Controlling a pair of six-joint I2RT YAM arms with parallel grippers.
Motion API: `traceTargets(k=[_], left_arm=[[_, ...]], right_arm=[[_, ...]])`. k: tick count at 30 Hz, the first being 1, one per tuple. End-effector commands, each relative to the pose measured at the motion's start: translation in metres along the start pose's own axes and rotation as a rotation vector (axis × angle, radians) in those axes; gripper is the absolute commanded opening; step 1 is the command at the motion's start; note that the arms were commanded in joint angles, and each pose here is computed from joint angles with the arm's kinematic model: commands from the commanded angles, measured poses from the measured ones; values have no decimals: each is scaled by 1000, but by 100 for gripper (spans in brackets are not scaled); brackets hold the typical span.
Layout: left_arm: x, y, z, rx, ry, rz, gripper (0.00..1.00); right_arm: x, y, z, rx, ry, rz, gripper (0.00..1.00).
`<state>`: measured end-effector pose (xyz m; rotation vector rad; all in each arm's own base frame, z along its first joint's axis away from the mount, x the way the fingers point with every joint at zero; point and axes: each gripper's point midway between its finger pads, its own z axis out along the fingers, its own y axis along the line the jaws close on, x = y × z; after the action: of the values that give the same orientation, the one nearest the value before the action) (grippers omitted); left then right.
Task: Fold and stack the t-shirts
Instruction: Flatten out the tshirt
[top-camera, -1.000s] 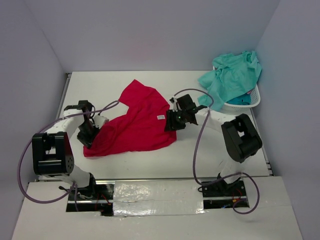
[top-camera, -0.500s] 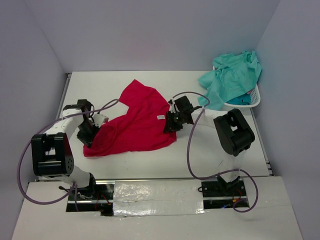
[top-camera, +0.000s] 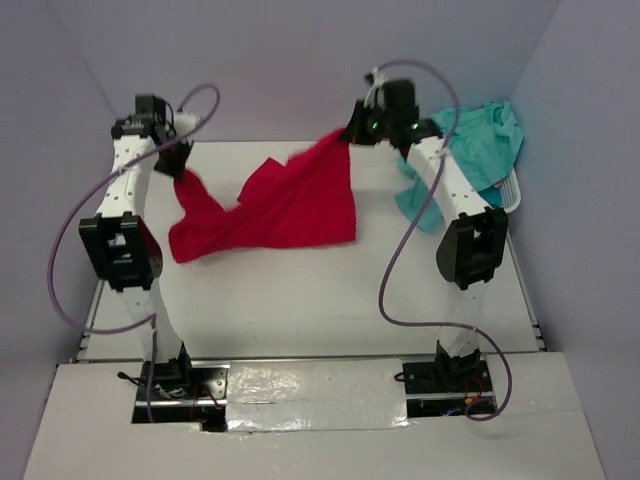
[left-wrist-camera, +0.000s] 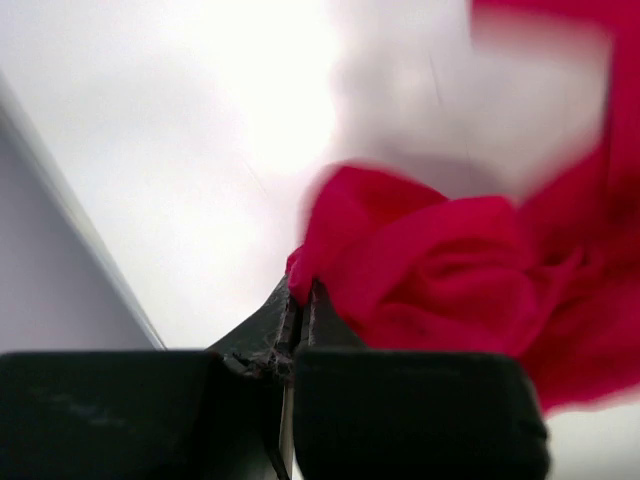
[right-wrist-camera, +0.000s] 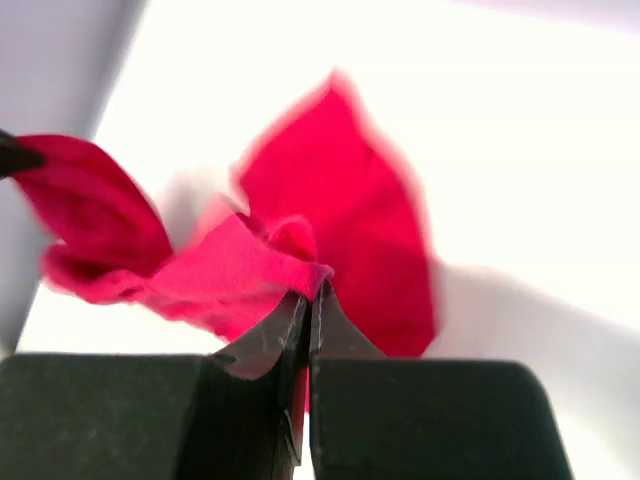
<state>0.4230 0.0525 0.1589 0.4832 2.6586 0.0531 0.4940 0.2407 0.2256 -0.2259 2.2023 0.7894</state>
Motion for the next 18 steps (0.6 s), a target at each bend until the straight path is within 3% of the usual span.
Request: traceTargets(k=[1, 4, 5, 7, 8, 9, 11, 13, 16, 18], left_arm=[[-124, 52, -61, -87, -352, -95, 0], [-162, 72, -135, -220, -569, -91, 0], [-159, 75, -145, -253, -596, -96, 0], [-148, 68, -169, -309, -690, -61, 0], [-143, 62, -170, -302, -701, -34, 0], [-129, 53, -170, -286, -688, -22, 0], [-117, 42, -163, -239, -644, 1, 0], [-98, 36, -147, -205, -549, -4, 0], [-77, 47, -144, -255, -473, -25, 0], [-79, 57, -159, -289, -495, -48, 0]], right_arm=[[-132, 17, -89, 51, -289, -137, 0], [-168, 40, -139, 32, -423, -201, 0], [-177, 62, -175, 17, -493, -246, 0], [-159, 62, -176, -5, -494, -261, 0], [-159, 82, -208, -27, -554, -294, 0], [-134, 69, -194, -15, -504, -281, 0], [-123, 85, -219, -39, -559, -323, 0], [-86, 71, -201, -36, -489, -324, 0], [-48, 71, -205, -53, -445, -318, 0], [-40, 81, -224, -68, -470, -331, 0]])
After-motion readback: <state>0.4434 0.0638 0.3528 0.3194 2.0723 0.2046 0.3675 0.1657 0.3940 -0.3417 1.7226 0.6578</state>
